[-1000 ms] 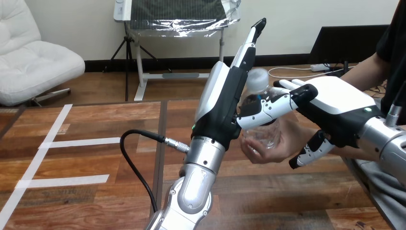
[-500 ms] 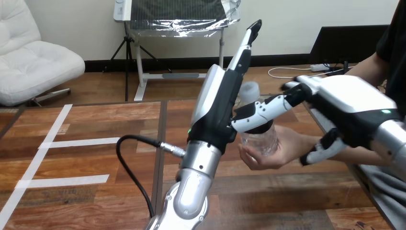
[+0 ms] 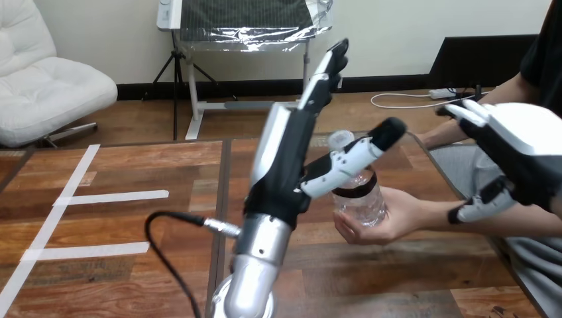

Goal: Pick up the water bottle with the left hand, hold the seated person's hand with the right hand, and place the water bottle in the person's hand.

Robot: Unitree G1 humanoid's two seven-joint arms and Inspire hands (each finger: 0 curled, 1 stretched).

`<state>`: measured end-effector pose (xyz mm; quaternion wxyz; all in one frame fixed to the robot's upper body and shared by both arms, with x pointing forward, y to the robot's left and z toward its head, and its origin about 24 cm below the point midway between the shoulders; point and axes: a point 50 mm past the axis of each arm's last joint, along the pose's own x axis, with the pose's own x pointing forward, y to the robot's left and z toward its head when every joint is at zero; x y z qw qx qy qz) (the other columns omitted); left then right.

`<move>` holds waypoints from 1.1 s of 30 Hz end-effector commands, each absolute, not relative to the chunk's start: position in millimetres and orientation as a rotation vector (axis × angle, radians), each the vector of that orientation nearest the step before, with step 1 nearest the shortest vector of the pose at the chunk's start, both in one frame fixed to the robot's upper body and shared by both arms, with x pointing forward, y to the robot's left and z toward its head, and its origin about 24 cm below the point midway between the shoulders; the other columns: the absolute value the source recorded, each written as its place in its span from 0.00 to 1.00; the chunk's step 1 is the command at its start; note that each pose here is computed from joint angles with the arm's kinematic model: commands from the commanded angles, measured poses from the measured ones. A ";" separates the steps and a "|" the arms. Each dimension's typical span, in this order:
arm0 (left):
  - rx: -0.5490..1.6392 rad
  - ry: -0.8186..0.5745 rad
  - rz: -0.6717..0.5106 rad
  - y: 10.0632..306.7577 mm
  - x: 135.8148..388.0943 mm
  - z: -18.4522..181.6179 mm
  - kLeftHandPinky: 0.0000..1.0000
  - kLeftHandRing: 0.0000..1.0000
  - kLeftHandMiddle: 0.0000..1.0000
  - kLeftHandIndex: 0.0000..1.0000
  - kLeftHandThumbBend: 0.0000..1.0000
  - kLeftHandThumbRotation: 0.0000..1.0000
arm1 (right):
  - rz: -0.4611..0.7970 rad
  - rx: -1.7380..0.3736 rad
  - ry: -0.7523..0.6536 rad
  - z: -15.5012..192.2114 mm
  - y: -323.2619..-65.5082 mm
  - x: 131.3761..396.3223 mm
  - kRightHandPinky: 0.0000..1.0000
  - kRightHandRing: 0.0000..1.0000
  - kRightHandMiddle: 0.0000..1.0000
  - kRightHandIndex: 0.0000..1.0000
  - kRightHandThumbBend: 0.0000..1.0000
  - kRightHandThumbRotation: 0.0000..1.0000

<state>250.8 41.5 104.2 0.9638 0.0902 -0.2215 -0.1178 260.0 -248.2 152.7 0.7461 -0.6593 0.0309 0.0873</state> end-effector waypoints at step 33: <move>0.034 -0.651 0.067 102.4 181.9 114.7 0.62 0.71 0.75 0.75 0.41 0.68 | 0.076 -0.826 -0.509 171.7 -226.3 183.7 0.63 0.81 0.88 0.80 0.53 0.02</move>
